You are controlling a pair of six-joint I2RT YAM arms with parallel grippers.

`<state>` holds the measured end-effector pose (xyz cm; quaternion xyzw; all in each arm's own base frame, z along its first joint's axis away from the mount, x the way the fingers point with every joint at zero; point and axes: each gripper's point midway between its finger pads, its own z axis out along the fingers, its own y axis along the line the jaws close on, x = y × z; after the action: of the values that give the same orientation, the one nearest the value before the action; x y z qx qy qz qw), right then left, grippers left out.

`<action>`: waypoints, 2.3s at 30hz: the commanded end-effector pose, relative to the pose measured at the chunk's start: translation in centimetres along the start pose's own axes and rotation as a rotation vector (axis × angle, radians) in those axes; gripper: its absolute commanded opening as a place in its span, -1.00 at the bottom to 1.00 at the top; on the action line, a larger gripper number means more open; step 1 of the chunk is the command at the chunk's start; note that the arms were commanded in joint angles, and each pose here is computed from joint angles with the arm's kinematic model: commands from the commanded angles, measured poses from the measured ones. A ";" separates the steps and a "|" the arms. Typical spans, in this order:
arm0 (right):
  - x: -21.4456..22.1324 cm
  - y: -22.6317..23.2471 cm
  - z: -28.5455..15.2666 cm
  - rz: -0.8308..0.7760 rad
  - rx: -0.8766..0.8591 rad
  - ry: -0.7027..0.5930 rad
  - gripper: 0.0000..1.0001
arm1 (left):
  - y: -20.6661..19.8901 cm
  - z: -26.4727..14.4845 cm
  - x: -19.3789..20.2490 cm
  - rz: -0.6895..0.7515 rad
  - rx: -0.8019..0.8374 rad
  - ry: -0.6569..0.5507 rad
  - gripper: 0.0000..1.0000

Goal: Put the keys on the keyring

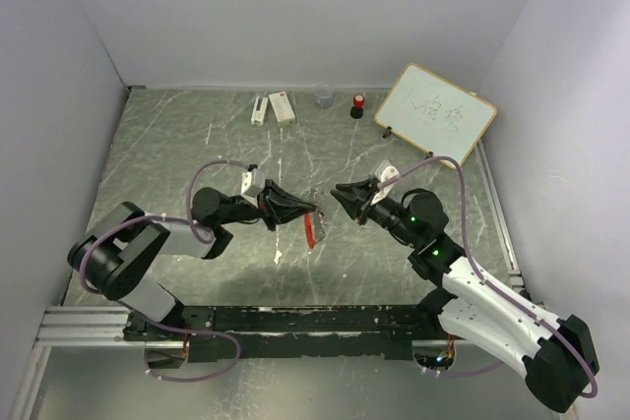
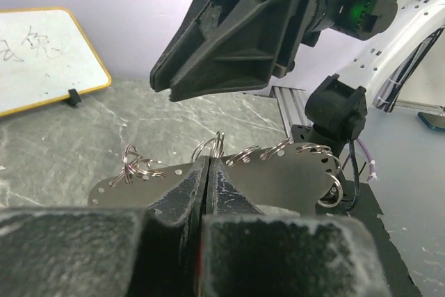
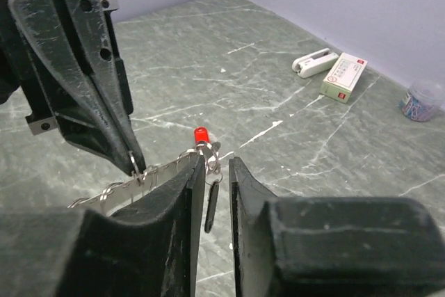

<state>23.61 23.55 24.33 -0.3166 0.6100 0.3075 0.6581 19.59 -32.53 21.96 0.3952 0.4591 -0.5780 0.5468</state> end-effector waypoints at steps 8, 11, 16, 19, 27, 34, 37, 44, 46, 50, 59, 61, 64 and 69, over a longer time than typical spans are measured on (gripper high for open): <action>0.2 1.1 -0.6 0.000 -0.055 0.005 -0.54 | -1.9 0.9 -6.2 0.210 0.167 -0.159 -0.87; 0.3 1.6 -0.7 0.012 -0.075 0.001 -0.54 | -1.8 1.1 -6.5 0.214 0.184 -0.157 -0.87; 0.8 2.1 -0.8 0.026 -0.101 0.004 -0.53 | -1.6 1.6 -6.8 0.222 0.212 -0.150 -0.87; 0.6 2.7 -0.9 0.033 -0.130 -0.003 -0.54 | -1.3 1.8 -7.1 0.225 0.232 -0.141 -0.87; 0.1 4.2 -0.6 0.063 -0.189 -0.022 -0.53 | -0.1 2.3 -7.1 0.224 0.236 -0.133 -0.87; 0.3 4.8 0.1 0.078 -0.201 -0.024 -0.53 | 0.4 2.8 -7.4 0.227 0.243 -0.137 -0.87; 0.5 4.7 0.2 0.078 -0.190 -0.025 -0.52 | 0.3 2.8 -7.7 0.234 0.251 -0.139 -0.87; 0.8 3.8 0.4 0.082 -0.139 -0.017 -0.51 | -0.4 2.7 -8.1 0.239 0.272 -0.135 -0.87; 0.8 3.4 0.4 0.083 -0.111 -0.014 -0.50 | -0.7 2.6 -8.2 0.242 0.281 -0.131 -0.87; 0.6 2.5 0.3 0.086 -0.060 -0.018 -0.49 | -1.2 2.4 -8.2 0.246 0.303 -0.118 -0.87; -0.5 1.5 -0.1 0.079 0.002 -0.060 -0.48 | -1.6 2.1 -7.7 0.236 0.321 -0.094 -0.87; -0.5 1.2 -0.1 0.083 0.021 -0.058 -0.48 | -1.7 2.0 -7.6 0.235 0.324 -0.092 -0.87; -0.4 -0.2 -0.2 0.101 0.103 -0.054 -0.46 | -1.8 1.9 -7.6 0.235 0.321 -0.092 -0.87; 1.2 -2.1 0.1 0.125 0.215 0.030 -0.43 | -0.4 0.7 -8.4 0.219 0.214 -0.132 -0.87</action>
<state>23.90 23.28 23.60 -0.2459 0.6369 0.3106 0.6614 20.70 -33.50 25.74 0.4560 0.4103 -0.6244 0.4837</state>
